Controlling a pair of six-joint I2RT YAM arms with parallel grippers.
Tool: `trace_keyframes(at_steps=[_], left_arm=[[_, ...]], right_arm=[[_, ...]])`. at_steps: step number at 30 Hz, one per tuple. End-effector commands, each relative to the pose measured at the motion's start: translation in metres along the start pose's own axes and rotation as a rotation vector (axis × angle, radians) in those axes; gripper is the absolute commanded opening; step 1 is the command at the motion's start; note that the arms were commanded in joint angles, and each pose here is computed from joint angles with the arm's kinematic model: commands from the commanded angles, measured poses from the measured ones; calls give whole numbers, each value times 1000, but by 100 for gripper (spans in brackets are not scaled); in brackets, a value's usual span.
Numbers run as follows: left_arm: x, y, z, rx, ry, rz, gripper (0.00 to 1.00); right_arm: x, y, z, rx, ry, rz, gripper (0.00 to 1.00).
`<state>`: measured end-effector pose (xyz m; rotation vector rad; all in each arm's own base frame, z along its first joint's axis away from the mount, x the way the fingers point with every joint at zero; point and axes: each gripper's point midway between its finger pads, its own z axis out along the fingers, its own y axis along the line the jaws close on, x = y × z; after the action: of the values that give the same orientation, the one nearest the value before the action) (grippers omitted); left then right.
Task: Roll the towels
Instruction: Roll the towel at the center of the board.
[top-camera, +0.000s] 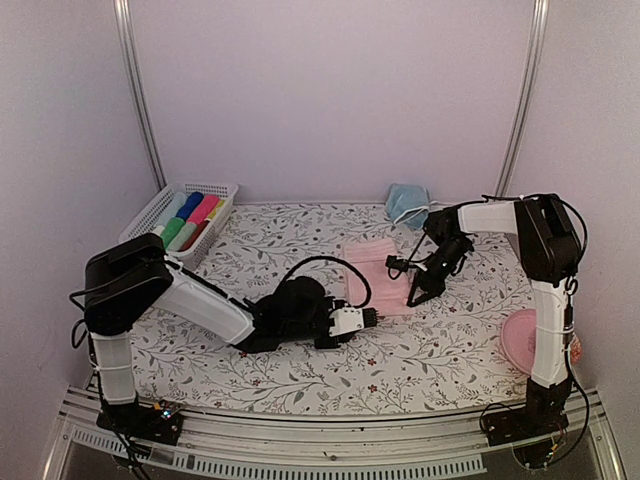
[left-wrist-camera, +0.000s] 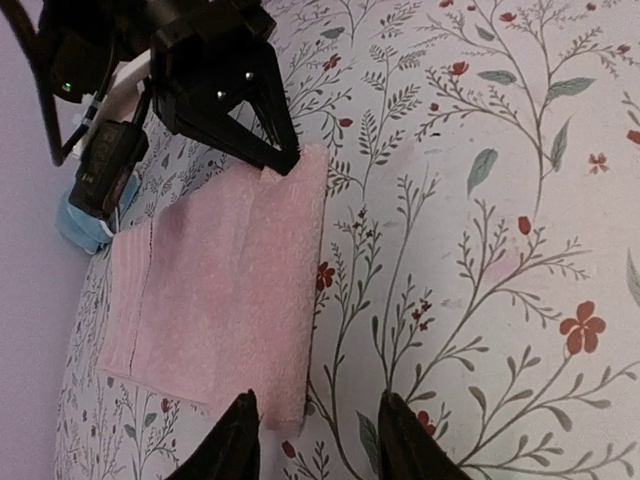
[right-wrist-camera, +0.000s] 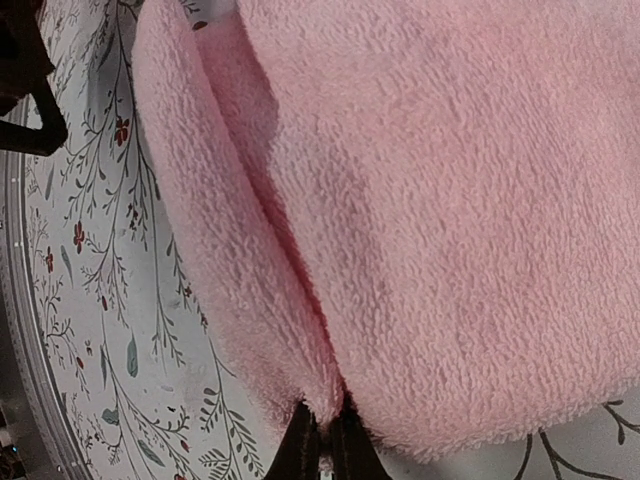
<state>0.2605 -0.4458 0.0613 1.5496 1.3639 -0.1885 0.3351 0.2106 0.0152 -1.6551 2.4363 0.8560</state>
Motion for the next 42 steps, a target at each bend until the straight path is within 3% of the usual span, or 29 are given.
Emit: trace_keyframes(at_steps=[1,15,33,42], left_arm=[[9,-5,19,-29,56,135,40],[29,-5,39,-78,163,229,45],[72,-22,57,-17,331,265,36],[77,-30,57,36,362,243,12]], right_arm=[[20,-21,13,44,71,11,3],[21,-18,14,30,72,11,3],[22,-16,15,19,74,7,3],[16,-14,10,18,55,-6,3]])
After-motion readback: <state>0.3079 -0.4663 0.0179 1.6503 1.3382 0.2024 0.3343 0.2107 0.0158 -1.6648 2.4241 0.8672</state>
